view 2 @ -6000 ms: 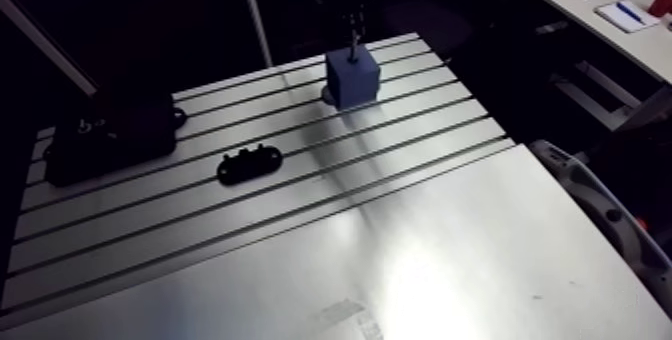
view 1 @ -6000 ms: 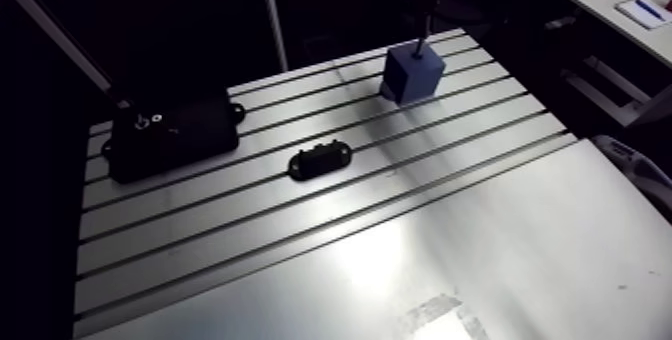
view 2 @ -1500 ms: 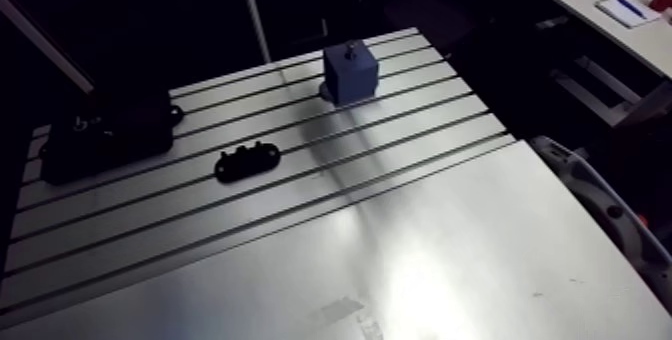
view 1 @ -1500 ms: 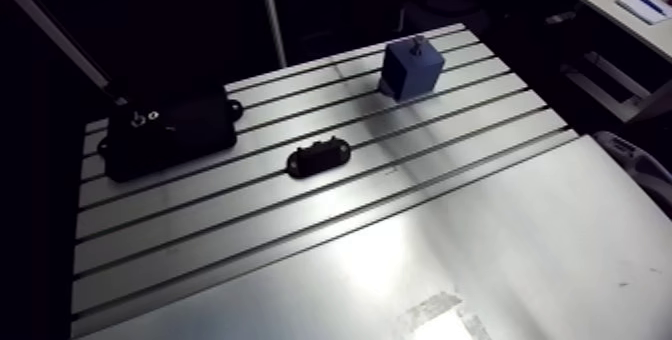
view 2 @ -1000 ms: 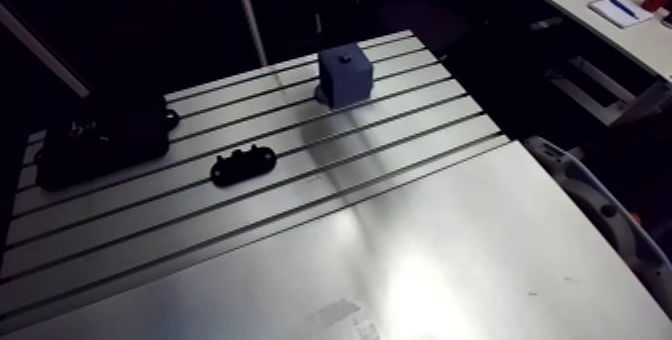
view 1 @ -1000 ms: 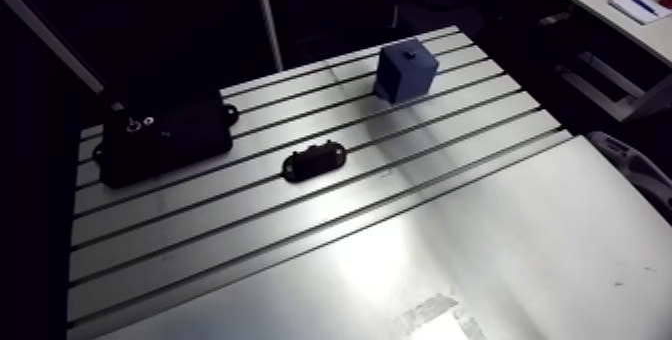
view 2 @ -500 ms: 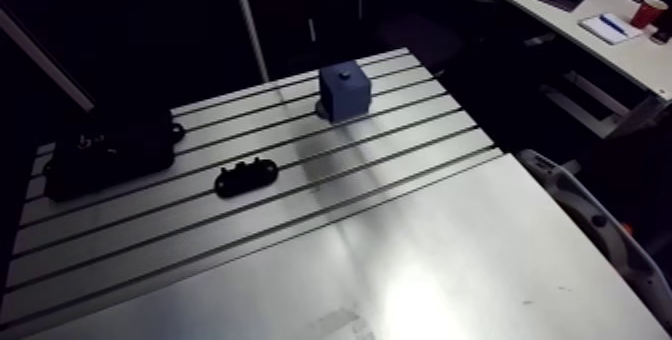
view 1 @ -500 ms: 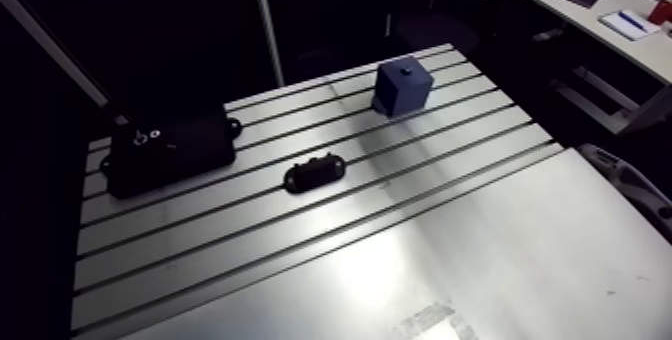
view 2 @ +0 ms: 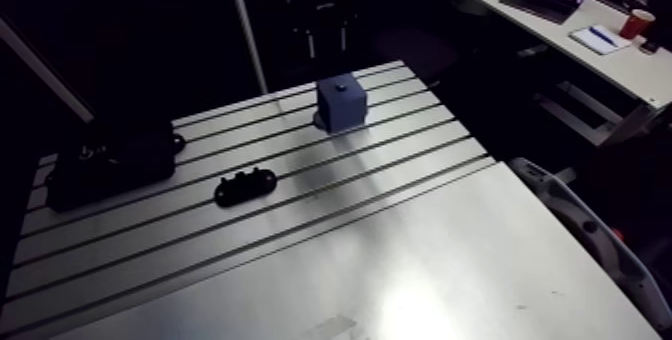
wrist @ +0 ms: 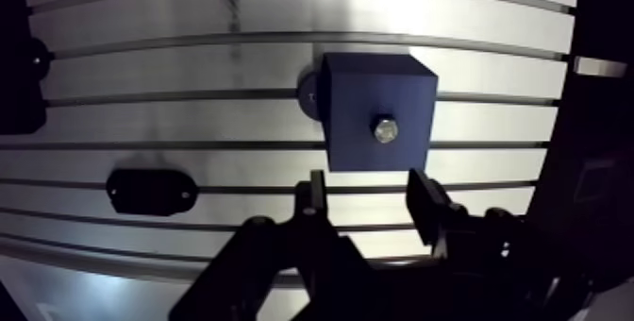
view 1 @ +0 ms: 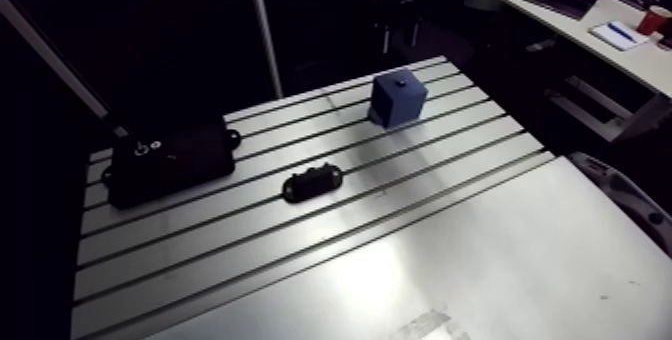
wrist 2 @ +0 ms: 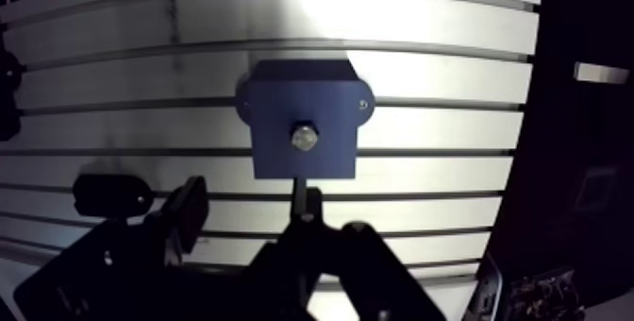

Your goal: Pick up the M10 bolt and insert it into the hex recess until seated.

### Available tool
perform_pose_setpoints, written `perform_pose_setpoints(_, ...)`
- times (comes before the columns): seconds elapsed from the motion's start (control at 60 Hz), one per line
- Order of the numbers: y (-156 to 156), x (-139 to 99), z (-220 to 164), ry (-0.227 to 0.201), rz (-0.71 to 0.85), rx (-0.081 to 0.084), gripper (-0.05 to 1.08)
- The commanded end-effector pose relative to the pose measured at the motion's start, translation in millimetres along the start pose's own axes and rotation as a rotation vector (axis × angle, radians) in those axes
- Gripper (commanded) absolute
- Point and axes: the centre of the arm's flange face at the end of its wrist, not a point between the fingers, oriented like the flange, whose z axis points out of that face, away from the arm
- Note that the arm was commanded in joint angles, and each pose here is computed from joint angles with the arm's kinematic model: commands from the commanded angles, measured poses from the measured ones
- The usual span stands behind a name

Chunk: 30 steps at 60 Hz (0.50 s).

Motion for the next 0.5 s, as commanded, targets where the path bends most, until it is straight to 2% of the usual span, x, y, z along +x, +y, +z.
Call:
perform_pose_setpoints(0.017,8.7,-6.8,1.3,-0.007,0.036,0.023,1.01)
perform_pose_setpoints(0.033,7.7,-7.8,4.4,-0.010,0.034,0.028,1.02)
perform_pose_setpoints(0.133,10.1,-9.6,7.0,-0.016,0.033,0.029,1.03)
perform_pose_setpoints(0.4,9.8,-13.2,17.0,-0.026,-0.042,0.028,1.03)
perform_pose_setpoints(0.5,12.0,-14.2,19.2,-0.014,-0.046,0.024,1.04)
